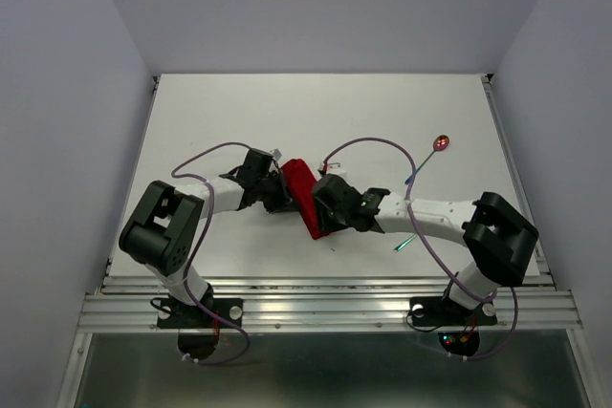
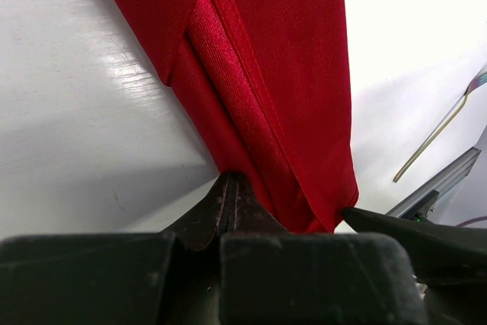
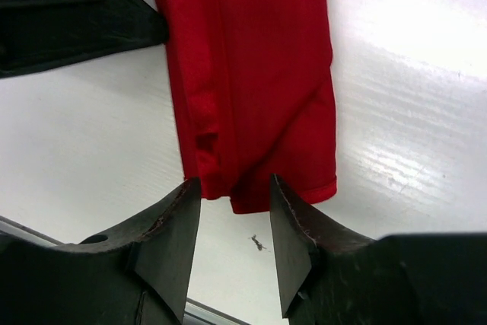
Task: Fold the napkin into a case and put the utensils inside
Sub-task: Pick up the smaller rectangle-folded napkin from the center of the board, then turn over the smaller rectangle-folded napkin at the center of the board.
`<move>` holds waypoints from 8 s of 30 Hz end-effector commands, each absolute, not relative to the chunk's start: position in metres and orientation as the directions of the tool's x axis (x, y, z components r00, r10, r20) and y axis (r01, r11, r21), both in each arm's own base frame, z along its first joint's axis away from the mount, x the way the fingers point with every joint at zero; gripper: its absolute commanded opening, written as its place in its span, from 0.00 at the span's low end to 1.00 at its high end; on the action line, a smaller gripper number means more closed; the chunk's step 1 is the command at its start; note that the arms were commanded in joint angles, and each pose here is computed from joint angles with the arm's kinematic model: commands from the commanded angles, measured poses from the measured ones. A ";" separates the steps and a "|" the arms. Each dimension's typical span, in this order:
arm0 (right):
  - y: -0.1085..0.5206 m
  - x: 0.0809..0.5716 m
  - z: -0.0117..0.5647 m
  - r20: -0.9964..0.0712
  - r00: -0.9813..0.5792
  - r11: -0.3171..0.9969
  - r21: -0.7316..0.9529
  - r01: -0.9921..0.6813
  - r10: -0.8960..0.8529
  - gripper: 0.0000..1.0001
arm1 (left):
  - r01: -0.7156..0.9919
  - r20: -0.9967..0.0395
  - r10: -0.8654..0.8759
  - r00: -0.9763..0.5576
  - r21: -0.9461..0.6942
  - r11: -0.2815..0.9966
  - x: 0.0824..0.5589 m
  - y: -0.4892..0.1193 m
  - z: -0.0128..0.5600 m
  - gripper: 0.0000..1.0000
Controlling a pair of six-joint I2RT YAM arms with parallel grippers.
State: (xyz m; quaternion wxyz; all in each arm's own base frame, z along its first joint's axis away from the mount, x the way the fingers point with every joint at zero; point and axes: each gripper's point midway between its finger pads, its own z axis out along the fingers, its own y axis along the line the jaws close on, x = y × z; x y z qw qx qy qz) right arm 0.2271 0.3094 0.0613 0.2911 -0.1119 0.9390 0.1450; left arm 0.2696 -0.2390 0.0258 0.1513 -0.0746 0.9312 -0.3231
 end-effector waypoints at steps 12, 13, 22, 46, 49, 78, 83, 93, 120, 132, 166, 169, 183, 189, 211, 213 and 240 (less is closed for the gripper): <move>0.304 0.224 0.036 -0.527 -0.849 0.959 0.213 -0.186 -0.047 0.46 | -0.024 -0.236 -0.223 -0.946 -0.634 0.773 0.269 -0.243 0.023 0.00; 0.305 0.224 0.036 -0.527 -0.848 0.959 0.214 -0.188 -0.049 0.46 | -0.023 -0.235 -0.221 -0.946 -0.633 0.774 0.269 -0.244 0.023 0.00; 0.311 0.228 0.038 -0.536 -0.843 0.955 0.224 -0.194 -0.046 0.13 | -0.018 -0.230 -0.211 -0.950 -0.635 0.772 0.266 -0.246 0.022 0.00; 0.339 0.238 0.082 -0.589 -0.806 0.910 0.304 -0.283 -0.053 0.01 | -0.021 -0.220 -0.208 -0.953 -0.636 0.771 0.260 -0.249 0.016 0.00; 0.344 0.238 0.084 -0.587 -0.808 0.902 0.320 -0.289 -0.051 0.01 | -0.023 -0.220 -0.209 -0.953 -0.636 0.772 0.260 -0.248 0.015 0.00; 0.331 0.224 0.077 -0.562 -0.823 0.901 0.313 -0.301 -0.080 0.34 | -0.015 -0.287 -0.246 -0.926 -0.621 0.784 0.267 -0.240 0.052 0.00; 0.327 0.222 0.092 -0.571 -0.816 0.898 0.306 -0.317 -0.094 0.45 | -0.003 -0.314 -0.250 -0.916 -0.617 0.787 0.271 -0.237 0.062 0.00; 0.336 0.237 0.104 -0.605 -0.789 0.901 0.277 -0.335 -0.107 0.52 | -0.040 -0.363 -0.309 -0.879 -0.590 0.806 0.291 -0.200 0.078 0.00; 0.359 0.295 0.045 -0.621 -0.702 0.920 -0.082 -0.383 -0.348 0.66 | -0.124 -0.385 -0.383 -0.840 -0.551 0.825 0.302 -0.148 0.073 0.00; 0.360 0.298 0.027 -0.611 -0.702 0.924 -0.148 -0.354 -0.367 0.47 | -0.125 -0.380 -0.382 -0.842 -0.552 0.824 0.300 -0.146 0.068 0.00; 0.475 0.266 0.115 -0.692 -0.702 0.685 0.429 -0.589 -0.170 0.01 | -0.229 -0.499 -0.524 -0.690 -0.535 0.813 0.322 -0.048 0.127 0.00; 0.485 0.257 0.120 -0.676 -0.718 0.634 0.484 -0.603 -0.166 0.01 | -0.240 -0.511 -0.534 -0.673 -0.532 0.812 0.322 -0.039 0.133 0.00; 0.502 0.242 0.145 -0.587 -0.804 0.312 0.749 -0.584 -0.096 0.01 | -0.235 -0.539 -0.539 -0.647 -0.531 0.814 0.322 -0.024 0.152 0.00; 0.490 0.232 0.143 -0.533 -0.838 0.157 0.823 -0.546 -0.115 0.01 | -0.241 -0.528 -0.537 -0.658 -0.528 0.815 0.319 -0.025 0.146 0.00; 0.437 0.257 0.092 -0.433 -0.888 0.133 0.881 -0.453 -0.153 0.01 | -0.187 -0.459 -0.495 -0.738 -0.565 0.803 0.312 -0.046 0.121 0.00; 0.437 0.256 0.092 -0.431 -0.889 0.128 0.883 -0.451 -0.156 0.01 | -0.186 -0.442 -0.484 -0.755 -0.564 0.805 0.312 -0.049 0.113 0.00; 0.426 0.262 0.083 -0.389 -0.912 0.152 0.901 -0.405 -0.129 0.01 | -0.085 -0.410 -0.378 -0.830 -0.577 0.812 0.348 -0.122 0.100 0.00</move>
